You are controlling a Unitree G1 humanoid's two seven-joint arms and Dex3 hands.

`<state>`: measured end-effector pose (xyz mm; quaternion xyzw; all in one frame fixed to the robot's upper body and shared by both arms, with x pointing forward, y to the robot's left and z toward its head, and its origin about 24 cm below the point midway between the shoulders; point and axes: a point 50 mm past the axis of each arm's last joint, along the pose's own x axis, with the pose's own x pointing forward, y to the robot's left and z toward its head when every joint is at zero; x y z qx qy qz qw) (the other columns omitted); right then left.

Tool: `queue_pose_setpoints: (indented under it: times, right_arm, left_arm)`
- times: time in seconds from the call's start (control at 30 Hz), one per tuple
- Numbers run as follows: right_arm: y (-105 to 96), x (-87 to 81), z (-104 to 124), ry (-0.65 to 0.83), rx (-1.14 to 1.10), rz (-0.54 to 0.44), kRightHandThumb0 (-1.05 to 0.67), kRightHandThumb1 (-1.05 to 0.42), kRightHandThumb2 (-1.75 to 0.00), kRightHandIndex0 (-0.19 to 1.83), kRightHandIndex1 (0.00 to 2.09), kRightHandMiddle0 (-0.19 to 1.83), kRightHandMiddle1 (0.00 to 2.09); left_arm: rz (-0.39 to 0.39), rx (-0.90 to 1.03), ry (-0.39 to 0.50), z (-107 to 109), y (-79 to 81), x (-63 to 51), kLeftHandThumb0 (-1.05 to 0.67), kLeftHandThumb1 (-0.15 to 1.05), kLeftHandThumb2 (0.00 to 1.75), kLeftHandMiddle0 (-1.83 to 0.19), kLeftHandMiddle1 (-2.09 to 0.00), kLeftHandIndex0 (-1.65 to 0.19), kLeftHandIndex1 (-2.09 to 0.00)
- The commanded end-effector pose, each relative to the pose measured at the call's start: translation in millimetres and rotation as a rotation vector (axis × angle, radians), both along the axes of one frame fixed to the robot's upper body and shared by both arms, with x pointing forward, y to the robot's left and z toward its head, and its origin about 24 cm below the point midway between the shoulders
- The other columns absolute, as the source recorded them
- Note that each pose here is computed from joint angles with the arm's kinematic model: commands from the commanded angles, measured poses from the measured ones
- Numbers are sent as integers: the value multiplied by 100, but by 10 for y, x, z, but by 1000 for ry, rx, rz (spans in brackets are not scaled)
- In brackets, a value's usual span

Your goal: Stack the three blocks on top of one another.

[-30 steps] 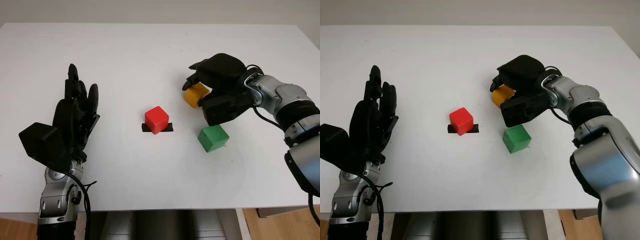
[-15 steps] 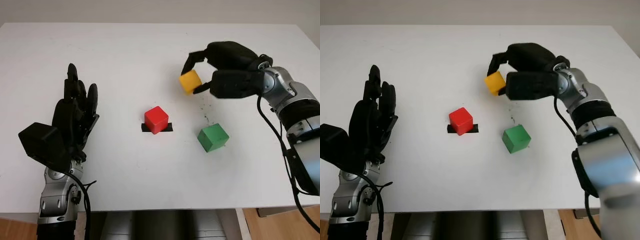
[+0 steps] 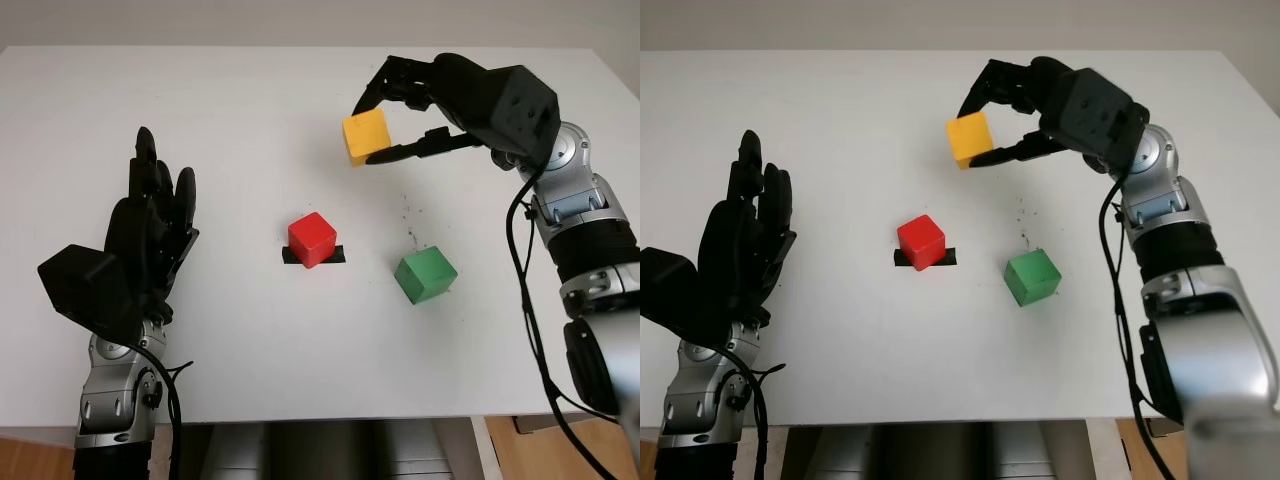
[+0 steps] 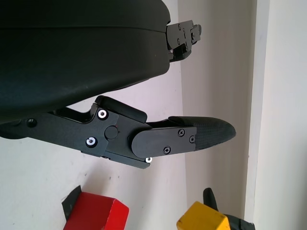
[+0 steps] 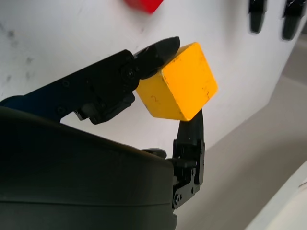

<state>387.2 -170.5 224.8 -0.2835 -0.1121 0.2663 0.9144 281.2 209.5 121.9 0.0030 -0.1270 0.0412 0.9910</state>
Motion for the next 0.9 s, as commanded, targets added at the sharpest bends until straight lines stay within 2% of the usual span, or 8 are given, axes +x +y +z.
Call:
queue_pose_setpoints:
  times: [0.0, 0.2, 0.53, 0.87]
  right_arm:
    - [44, -72, 8, 32, 46, 47, -35, -97, -6, 23, 0, 17, 169]
    - [191, -103, -90, 163, 3, 200, -41, -96, -5, 18, 1, 22, 174]
    - [370, 42, -216, 219, -85, 317, -44, -89, -5, 24, 5, 40, 159]
    - [520, 149, -310, 233, -148, 308, -46, -88, -5, 28, 7, 47, 155]
  left_arm:
    - [-2, 4, -14, 21, 2, -14, -67, 105, 48, 19, -2, 17, -5]
    - [1, 10, -13, 24, 3, -14, -67, 105, 49, 19, -2, 17, -5]
    - [5, 11, -17, 27, 6, -26, -67, 105, 49, 19, -4, 16, -6]
    - [10, 14, -17, 30, 13, -29, -69, 105, 47, 19, -5, 15, -6]
